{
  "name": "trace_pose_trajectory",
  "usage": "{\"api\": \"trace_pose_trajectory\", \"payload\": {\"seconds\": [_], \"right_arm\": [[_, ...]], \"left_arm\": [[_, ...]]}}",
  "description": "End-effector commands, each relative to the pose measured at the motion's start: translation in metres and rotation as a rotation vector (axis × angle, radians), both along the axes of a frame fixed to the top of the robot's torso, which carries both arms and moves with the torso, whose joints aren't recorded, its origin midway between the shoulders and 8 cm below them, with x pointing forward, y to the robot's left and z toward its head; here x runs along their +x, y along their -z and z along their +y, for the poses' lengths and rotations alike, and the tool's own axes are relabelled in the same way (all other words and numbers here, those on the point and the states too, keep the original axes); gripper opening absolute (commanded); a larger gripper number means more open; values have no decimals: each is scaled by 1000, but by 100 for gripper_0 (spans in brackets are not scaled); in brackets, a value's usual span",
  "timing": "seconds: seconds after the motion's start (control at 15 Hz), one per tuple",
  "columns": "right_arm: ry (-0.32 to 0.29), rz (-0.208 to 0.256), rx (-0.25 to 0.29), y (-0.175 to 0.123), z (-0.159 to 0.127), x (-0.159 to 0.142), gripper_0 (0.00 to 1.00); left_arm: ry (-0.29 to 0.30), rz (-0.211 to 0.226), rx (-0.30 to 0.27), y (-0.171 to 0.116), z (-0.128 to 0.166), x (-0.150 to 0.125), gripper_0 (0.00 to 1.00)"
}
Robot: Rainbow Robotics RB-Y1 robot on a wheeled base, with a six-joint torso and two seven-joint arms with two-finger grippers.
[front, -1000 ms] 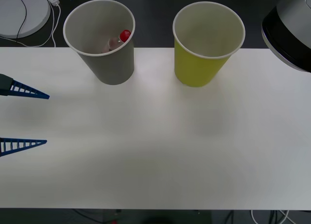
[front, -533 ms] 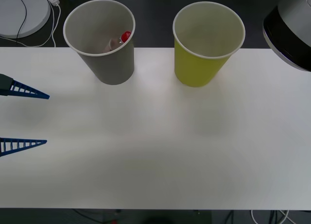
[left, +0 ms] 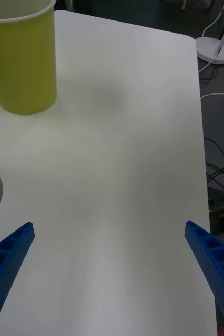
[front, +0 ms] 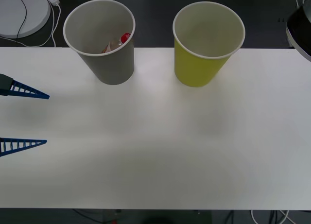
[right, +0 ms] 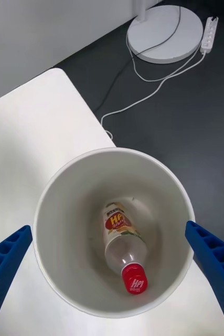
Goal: Put the can into the green bin and the plastic bottle into the gray bin
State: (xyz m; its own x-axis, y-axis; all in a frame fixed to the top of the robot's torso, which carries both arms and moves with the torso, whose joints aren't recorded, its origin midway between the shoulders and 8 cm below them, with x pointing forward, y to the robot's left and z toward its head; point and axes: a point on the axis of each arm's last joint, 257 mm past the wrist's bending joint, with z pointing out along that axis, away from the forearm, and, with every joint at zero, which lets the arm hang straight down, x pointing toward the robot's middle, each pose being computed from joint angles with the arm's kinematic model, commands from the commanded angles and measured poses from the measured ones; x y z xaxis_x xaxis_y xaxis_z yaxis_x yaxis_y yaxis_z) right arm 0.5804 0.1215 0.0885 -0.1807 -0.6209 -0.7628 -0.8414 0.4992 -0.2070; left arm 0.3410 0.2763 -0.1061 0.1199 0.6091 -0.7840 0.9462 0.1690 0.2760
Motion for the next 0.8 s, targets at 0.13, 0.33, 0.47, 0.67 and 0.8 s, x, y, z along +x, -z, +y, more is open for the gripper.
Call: {"api": "trace_pose_trajectory", "payload": {"seconds": [0.13,0.33,0.47,0.67,0.8], "right_arm": [[-64,42,54,0,-13,-10,100],[-123,94,120,3,-28,-19,100],[-142,97,131,4,-41,-26,100],[-175,100,148,7,-59,-39,100],[-189,93,158,9,-76,-45,100]], "left_arm": [[0,0,0,0,0,0,100],[0,0,0,0,0,0,100],[0,0,0,0,0,0,100],[0,0,0,0,0,0,100],[0,0,0,0,0,0,100]]}}
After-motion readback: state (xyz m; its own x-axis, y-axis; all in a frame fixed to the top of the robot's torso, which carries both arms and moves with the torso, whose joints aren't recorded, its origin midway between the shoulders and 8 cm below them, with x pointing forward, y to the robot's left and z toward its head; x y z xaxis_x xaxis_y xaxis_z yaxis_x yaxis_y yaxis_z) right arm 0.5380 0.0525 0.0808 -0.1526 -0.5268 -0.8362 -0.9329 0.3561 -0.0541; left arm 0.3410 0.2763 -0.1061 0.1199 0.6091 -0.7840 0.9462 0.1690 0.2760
